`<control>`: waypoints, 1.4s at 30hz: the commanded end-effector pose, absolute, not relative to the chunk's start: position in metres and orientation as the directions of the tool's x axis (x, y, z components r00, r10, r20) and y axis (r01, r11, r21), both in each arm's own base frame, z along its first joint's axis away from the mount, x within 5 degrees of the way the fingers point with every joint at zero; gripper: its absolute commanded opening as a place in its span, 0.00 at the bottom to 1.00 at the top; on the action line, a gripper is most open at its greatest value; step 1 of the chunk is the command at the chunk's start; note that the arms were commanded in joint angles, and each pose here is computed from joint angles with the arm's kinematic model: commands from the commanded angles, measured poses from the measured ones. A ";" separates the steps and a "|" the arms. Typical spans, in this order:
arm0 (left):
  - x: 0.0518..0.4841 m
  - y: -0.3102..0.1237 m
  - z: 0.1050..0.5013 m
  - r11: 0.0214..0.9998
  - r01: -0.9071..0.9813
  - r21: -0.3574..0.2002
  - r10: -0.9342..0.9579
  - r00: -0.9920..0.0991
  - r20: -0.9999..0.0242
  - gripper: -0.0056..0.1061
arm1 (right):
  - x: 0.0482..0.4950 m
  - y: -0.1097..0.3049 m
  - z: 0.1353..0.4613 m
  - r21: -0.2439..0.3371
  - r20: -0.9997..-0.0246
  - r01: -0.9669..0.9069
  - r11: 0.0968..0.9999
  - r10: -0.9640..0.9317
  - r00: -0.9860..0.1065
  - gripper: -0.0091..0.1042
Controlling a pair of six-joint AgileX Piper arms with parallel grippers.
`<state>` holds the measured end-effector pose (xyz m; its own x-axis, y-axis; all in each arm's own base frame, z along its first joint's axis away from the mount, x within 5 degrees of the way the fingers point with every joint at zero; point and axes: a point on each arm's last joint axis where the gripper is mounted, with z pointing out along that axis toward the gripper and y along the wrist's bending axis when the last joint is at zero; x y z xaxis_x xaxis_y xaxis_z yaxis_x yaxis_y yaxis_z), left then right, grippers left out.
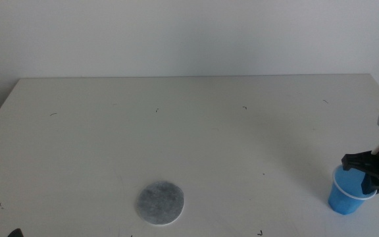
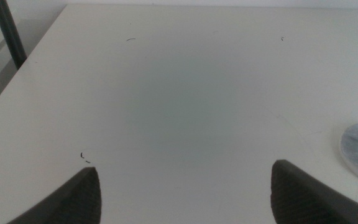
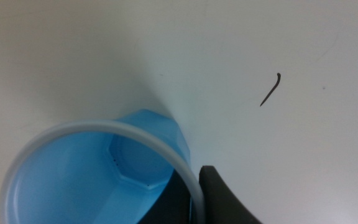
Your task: Place an empty cup on a cup mat.
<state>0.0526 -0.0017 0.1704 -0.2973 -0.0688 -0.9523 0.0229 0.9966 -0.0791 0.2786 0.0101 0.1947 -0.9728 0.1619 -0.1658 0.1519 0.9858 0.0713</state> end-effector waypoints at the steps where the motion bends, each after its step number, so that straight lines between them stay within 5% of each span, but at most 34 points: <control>1: 0.053 -0.002 0.179 0.996 0.030 -0.090 -0.081 -0.216 -0.973 0.99 | 0.281 0.010 0.209 0.072 -0.229 0.137 0.988 0.150 -0.962 0.07; 25: 0.053 -0.002 0.179 0.996 0.030 -0.090 -0.081 -0.216 -0.973 0.99 | 0.264 0.036 0.377 0.230 -0.491 0.069 0.971 0.177 -0.853 0.08; 42: 0.053 -0.002 0.179 0.996 0.030 -0.090 -0.081 -0.216 -0.973 0.99 | 0.300 0.187 0.388 0.301 -0.459 -0.221 0.928 -0.062 -0.886 0.09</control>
